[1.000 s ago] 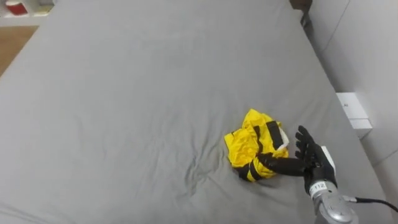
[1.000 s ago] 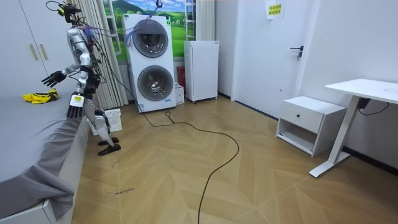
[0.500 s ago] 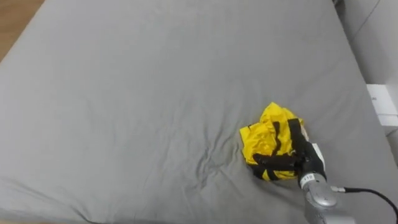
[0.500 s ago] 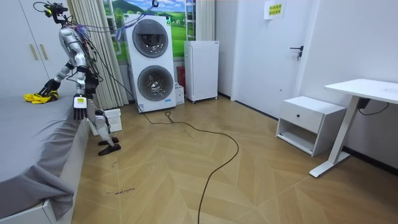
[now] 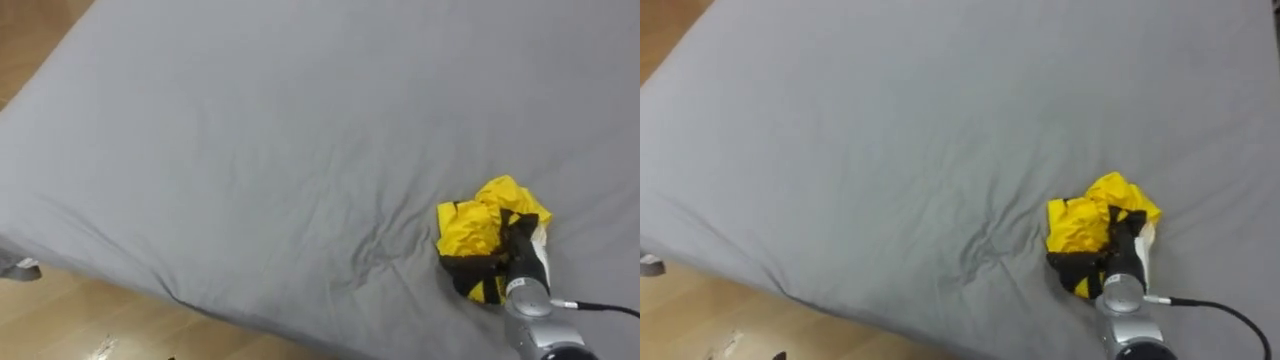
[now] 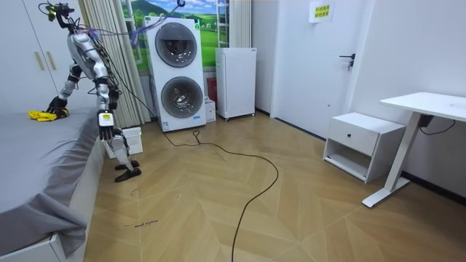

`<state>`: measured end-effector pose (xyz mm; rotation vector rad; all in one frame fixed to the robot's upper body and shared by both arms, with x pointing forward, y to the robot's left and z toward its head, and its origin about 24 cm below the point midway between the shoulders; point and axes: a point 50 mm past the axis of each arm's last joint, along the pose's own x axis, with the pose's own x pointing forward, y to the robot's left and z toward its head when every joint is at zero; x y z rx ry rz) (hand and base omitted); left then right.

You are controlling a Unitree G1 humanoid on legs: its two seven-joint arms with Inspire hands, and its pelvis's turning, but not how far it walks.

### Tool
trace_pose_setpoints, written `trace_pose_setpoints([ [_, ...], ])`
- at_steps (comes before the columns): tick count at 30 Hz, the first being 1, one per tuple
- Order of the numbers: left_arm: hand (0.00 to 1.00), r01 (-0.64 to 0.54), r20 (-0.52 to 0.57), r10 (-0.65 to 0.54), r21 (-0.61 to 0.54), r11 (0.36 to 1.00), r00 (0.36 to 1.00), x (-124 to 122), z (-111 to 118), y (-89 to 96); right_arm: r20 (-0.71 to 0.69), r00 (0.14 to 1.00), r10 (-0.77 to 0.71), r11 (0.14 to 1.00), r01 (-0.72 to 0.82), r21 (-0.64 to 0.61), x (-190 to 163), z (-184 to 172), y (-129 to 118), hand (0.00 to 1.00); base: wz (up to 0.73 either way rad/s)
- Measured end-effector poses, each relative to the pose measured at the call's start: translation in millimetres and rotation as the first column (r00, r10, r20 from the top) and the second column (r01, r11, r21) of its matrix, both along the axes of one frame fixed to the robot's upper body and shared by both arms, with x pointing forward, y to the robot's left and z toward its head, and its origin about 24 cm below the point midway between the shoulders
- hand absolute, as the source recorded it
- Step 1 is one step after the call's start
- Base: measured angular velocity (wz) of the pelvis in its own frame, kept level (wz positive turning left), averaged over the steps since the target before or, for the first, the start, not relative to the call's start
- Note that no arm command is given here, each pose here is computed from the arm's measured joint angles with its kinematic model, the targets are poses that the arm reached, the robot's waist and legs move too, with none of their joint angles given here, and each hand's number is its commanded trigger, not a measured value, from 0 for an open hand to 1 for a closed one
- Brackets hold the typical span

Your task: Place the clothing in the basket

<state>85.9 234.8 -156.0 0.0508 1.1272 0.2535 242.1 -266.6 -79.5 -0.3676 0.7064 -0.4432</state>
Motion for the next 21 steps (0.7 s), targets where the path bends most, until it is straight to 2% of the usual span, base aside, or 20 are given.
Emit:
trace_pose_setpoints([
  [3,0.0,0.013,-0.027,-0.013,0.015,1.0,1.0,-3.0,0.3,5.3,0.04,0.997,-0.069,0.993,0.073,-0.096,7.9,19.4,-30.2,1.0,0.17],
  [8,0.0,0.048,-0.052,-0.045,0.045,0.998,0.998,-5.1,2.1,14.0,0.055,0.99,-0.131,0.977,0.138,-0.162,8.6,35.0,-58.0,1.0,0.03],
  [16,0.0,0.084,-0.052,-0.081,0.047,0.995,0.995,-0.9,2.6,12.3,0.014,0.987,-0.157,0.979,0.158,-0.127,-1.5,25.3,-57.3,1.0,-0.02],
  [21,0.0,0.083,-0.008,-0.083,0.054,0.995,0.997,7.7,6.8,13.1,0.003,0.983,-0.184,0.982,0.184,-0.037,-18.2,12.7,-55.5,1.0,0.03],
])
